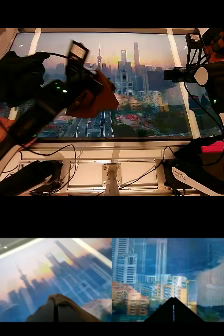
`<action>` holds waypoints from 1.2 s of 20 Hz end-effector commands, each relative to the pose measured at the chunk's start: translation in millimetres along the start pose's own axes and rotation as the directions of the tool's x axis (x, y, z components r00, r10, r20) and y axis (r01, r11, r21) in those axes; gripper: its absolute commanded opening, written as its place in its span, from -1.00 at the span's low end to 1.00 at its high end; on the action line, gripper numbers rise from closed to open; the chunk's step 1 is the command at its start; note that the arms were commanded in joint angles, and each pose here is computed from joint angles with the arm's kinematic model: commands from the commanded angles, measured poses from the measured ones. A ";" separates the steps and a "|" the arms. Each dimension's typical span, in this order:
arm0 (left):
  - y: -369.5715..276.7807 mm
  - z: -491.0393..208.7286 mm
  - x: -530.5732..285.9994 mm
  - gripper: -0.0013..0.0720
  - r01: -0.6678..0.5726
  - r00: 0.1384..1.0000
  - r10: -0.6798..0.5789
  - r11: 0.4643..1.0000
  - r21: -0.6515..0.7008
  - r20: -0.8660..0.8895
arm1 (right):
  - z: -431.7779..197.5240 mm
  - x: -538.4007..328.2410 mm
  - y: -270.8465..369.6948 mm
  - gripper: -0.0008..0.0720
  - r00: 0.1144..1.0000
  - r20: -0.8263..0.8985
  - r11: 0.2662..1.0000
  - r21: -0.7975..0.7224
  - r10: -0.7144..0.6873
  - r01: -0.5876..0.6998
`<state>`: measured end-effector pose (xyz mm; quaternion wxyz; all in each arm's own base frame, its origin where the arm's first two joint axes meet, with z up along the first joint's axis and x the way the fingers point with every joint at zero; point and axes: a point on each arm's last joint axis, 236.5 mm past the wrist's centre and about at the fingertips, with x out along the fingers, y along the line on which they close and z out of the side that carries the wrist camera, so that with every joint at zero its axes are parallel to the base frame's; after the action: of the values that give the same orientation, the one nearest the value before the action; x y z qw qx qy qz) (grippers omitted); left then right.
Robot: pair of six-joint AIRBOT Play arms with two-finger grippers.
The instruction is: Fold the clothes and pants, and hang the long-sleeved shirts on hangers.
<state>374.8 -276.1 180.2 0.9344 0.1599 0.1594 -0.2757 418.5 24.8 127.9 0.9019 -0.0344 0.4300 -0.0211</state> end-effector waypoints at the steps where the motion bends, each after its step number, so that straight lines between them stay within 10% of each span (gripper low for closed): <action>1: -74.6 -30.3 32.6 -0.80 0.135 0.989 -0.130 0.988 0.072 -0.072 | 0.4 0.0 -1.1 -0.94 1.000 0.002 1.000 -0.003 -0.004 0.004; 4: -102.1 -49.2 42.4 0.86 0.182 0.978 -0.170 0.979 0.098 -0.121 | 7.4 0.0 0.3 -0.91 0.999 0.032 1.000 -0.006 0.002 -0.002; 6: -98.1 -50.7 39.4 0.80 0.173 0.978 -0.159 0.980 0.098 -0.135 | 9.7 -0.1 2.7 -0.81 0.999 0.041 1.000 -0.005 0.011 -0.011; 8: -72.9 -47.4 30.3 0.80 0.124 0.983 -0.112 0.989 0.080 -0.145 | 7.8 -0.4 15.3 -0.32 0.997 0.033 0.997 -0.048 0.065 -0.063; 14: 73.6 -44.8 -42.4 0.80 -0.190 0.961 0.176 0.981 -0.046 -0.214 | -1.8 -2.6 85.2 -0.28 0.936 -0.015 0.911 -0.227 0.351 -0.345; 18: 150.0 -54.6 -107.5 0.80 -0.389 0.902 0.347 0.912 -0.133 -0.258 | -42.9 5.7 134.3 0.59 0.877 -0.191 0.824 -0.300 0.441 -0.480; 24: 200.8 -64.7 -176.3 0.80 -0.550 0.825 0.488 0.809 -0.206 -0.285 | -67.9 27.1 248.0 0.59 0.840 -0.202 0.743 -0.396 0.503 -0.540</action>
<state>351.8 -44.8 226.0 0.9645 0.1093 0.2403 -0.0102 389.0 218.7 65.0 0.8261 -0.1119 0.4588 0.3075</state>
